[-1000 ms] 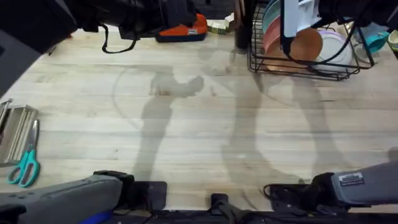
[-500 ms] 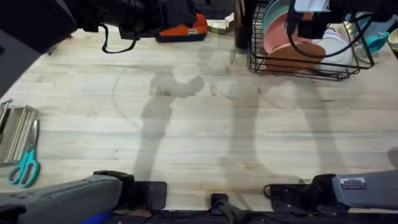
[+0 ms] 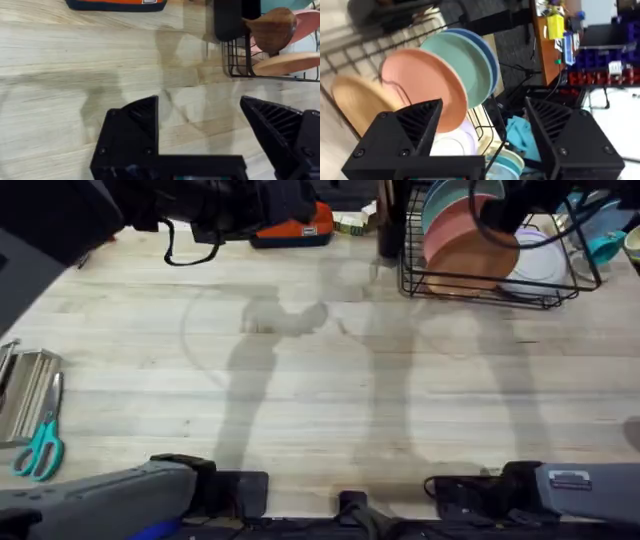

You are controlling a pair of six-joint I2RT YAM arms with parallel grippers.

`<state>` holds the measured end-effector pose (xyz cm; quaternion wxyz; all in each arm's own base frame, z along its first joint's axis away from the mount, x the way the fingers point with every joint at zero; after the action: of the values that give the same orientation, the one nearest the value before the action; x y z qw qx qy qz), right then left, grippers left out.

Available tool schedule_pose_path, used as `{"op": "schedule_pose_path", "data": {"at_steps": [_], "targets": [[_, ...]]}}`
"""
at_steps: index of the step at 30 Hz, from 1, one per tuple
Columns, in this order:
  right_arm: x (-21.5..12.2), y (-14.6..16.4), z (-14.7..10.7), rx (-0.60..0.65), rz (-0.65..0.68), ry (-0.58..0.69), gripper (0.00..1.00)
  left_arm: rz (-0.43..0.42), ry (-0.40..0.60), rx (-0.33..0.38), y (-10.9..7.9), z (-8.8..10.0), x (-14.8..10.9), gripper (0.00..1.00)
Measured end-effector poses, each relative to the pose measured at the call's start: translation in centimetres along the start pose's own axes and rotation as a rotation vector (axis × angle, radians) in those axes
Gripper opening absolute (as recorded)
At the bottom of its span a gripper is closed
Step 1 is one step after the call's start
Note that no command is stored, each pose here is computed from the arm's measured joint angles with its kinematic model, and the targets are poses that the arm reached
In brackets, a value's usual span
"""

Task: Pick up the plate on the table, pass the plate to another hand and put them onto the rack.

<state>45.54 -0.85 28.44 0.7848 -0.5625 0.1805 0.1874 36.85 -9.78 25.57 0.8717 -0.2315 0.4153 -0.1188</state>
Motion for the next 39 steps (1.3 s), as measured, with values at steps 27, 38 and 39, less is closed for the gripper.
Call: {"op": "schedule_pose_path", "data": {"at_steps": [27, 38, 39], "targets": [[-14.7, 4.8, 0.7, 1.038, 0.124, 0.152, 0.995, 0.000, -0.016, 0.025, -0.3, 0.1, -0.7, 0.995], [-15.1, 6.2, 0.4, 1.256, 0.157, 0.221, 0.995, 0.135, -0.189, 0.220, -1.4, -0.6, -8.6, 0.995], [-15.1, 6.3, 0.4, 1.265, 0.158, 0.223, 0.995, 0.143, -0.200, 0.227, -1.5, -0.7, -9.1, 0.995]]}}
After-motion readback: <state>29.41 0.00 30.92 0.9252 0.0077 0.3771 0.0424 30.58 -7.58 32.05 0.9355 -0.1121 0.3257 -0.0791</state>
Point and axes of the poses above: each hand's point on the last joint's axis, 136 mm out from that joint toward the fingers, its own x axis out along the fingers, its own y axis along the line the jaws close on, z = x × y, the point moved 2 cm from there along -x, back along the fingers, and after that the axes turned 6 degrees about -x, right-handed, at the moved point
